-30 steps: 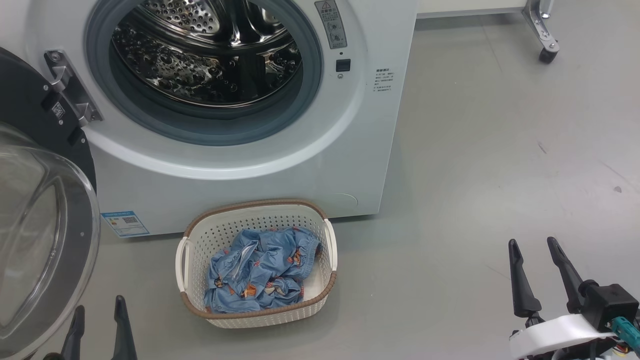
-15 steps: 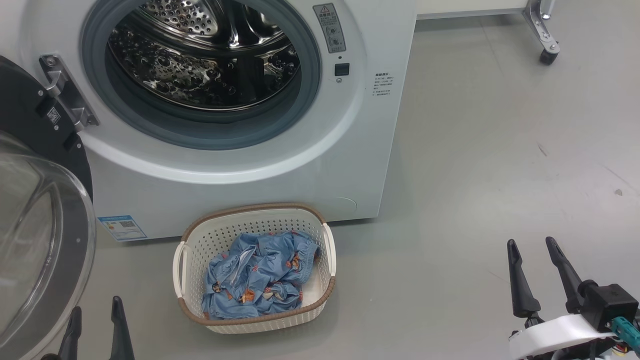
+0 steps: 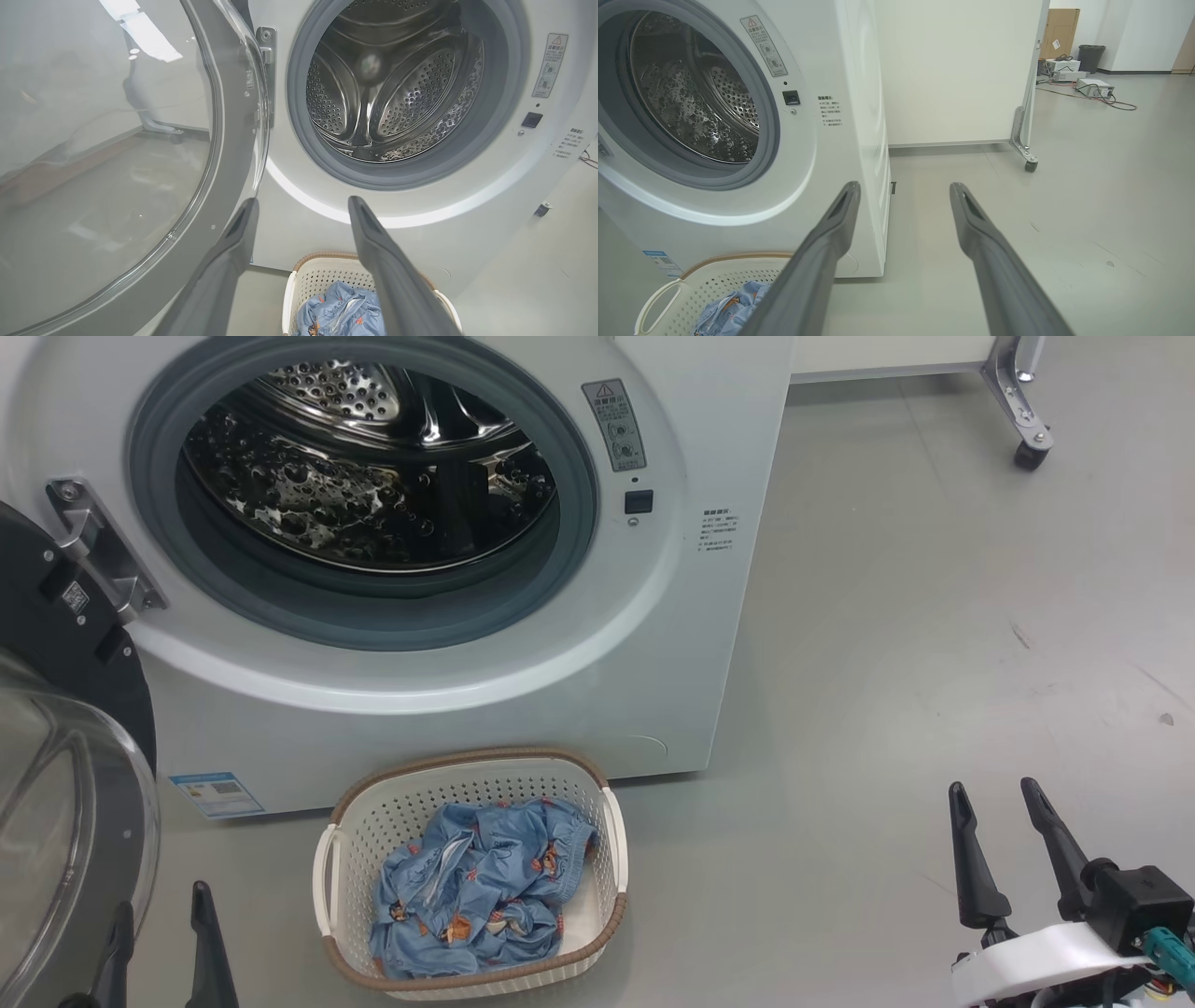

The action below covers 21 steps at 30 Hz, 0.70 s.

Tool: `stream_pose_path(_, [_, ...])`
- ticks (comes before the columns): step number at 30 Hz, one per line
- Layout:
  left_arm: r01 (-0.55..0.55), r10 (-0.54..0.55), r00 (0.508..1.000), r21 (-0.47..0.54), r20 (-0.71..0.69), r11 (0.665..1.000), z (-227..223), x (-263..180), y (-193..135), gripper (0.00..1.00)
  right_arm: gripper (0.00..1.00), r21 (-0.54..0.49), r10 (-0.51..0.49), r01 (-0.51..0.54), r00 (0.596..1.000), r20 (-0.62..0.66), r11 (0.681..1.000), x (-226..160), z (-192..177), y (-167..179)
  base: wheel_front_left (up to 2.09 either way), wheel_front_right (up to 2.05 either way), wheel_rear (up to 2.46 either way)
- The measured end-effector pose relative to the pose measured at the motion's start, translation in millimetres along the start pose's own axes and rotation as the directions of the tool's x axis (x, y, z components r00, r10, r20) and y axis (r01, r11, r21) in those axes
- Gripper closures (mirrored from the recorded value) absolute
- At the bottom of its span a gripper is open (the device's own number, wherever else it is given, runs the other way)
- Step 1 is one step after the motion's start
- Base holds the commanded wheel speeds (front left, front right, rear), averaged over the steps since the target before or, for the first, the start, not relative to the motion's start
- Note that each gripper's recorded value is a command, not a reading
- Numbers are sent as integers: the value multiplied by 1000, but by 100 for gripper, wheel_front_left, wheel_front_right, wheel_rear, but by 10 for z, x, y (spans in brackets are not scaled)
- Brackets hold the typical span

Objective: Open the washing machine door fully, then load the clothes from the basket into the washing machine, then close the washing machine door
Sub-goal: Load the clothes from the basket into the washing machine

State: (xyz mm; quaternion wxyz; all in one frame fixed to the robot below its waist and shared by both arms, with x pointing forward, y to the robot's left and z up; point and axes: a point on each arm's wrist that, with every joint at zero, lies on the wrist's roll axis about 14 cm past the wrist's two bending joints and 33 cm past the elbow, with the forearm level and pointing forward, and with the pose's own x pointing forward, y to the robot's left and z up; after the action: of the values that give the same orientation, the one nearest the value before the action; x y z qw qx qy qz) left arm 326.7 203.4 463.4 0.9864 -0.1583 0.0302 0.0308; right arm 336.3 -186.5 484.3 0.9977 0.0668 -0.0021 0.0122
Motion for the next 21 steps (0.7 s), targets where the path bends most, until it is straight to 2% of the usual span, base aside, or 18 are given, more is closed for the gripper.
stream_pose_path(10, [-3,3,1000,-4,0,1000,-7,-4,-4,0,0,0,4,-4,1000,0,1000,11,-1,13,45,-45,0])
stream_pose_path(21, [-3,3,1000,-12,-2,1000,-21,-10,-22,0,0,2,5,-5,1000,3,1000,14,7,17,7,-7,0])
